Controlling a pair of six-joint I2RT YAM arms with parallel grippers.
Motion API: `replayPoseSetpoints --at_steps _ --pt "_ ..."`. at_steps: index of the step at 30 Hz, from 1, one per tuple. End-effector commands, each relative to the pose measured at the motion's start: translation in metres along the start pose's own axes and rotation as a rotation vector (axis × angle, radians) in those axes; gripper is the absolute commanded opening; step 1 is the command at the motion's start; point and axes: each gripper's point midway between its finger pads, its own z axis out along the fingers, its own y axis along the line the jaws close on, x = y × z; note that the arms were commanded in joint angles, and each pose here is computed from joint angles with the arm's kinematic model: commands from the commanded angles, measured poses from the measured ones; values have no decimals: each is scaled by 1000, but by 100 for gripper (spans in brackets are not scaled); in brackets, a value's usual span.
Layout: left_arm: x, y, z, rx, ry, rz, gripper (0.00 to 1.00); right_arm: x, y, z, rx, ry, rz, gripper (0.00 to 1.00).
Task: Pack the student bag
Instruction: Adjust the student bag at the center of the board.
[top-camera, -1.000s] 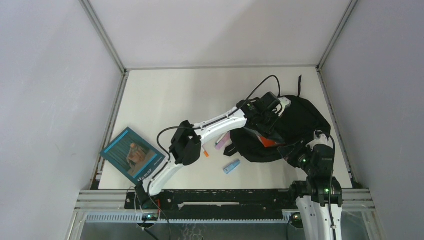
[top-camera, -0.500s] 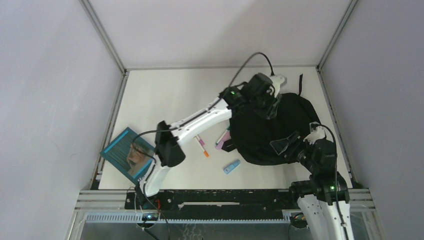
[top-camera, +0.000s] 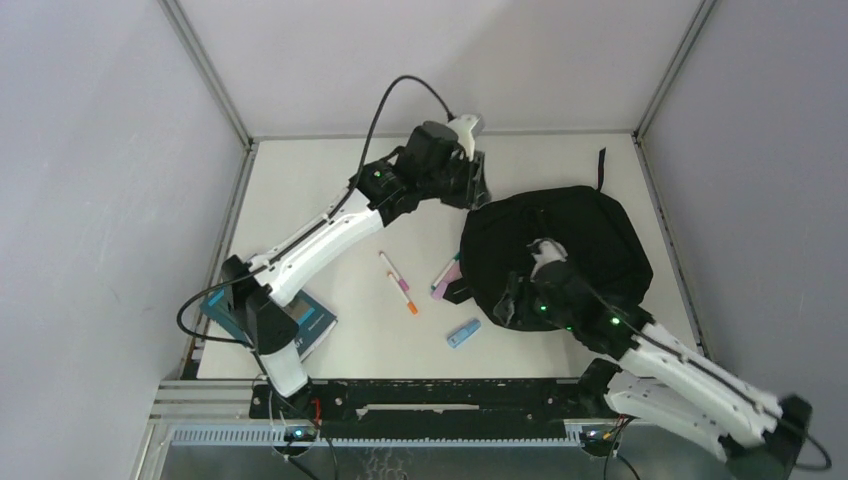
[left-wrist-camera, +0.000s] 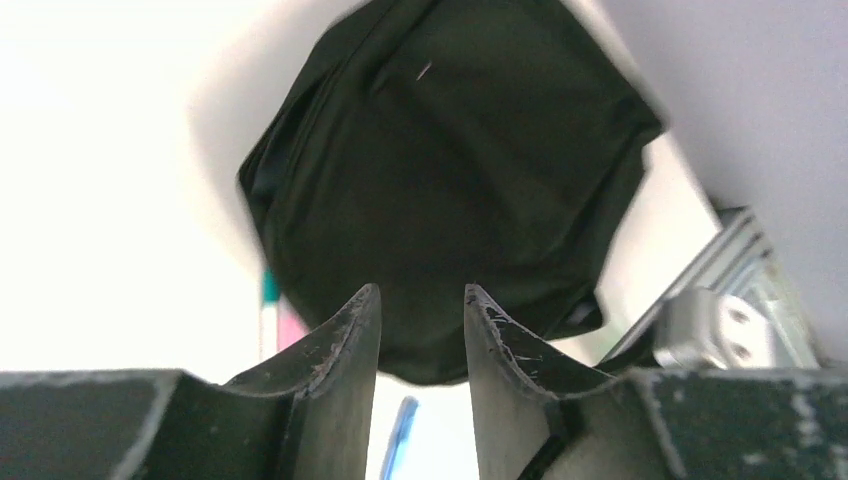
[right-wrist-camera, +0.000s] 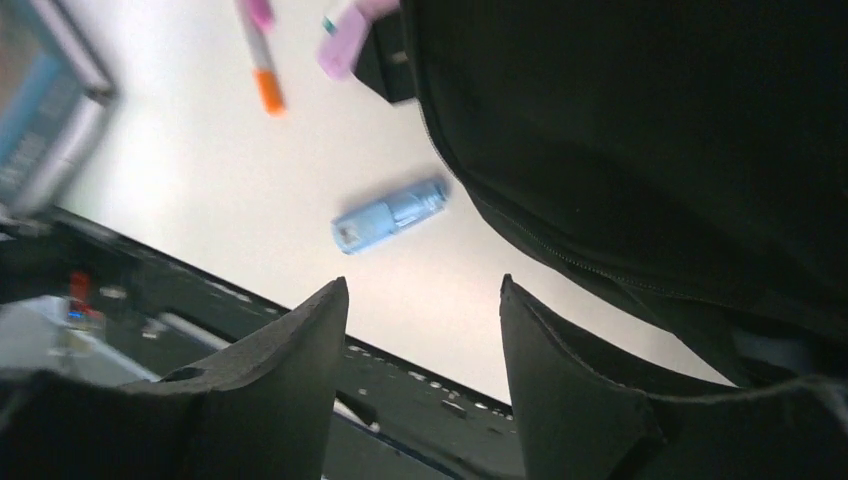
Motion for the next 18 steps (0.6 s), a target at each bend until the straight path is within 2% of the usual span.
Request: replayPoseSetpoints --at_steps 1,9,14,18 --pt "43 44 -2 -96 72 -144 41 -9 1 21 175 -38 -111 66" --pt "93 91 -11 -202 131 -245 42 -11 -20 44 552 43 -415 66" --pt "111 114 -18 -250 148 -270 45 1 -14 49 544 99 -575 73" --pt "118 141 -26 -294 141 -311 45 6 -7 58 525 100 -600 74"
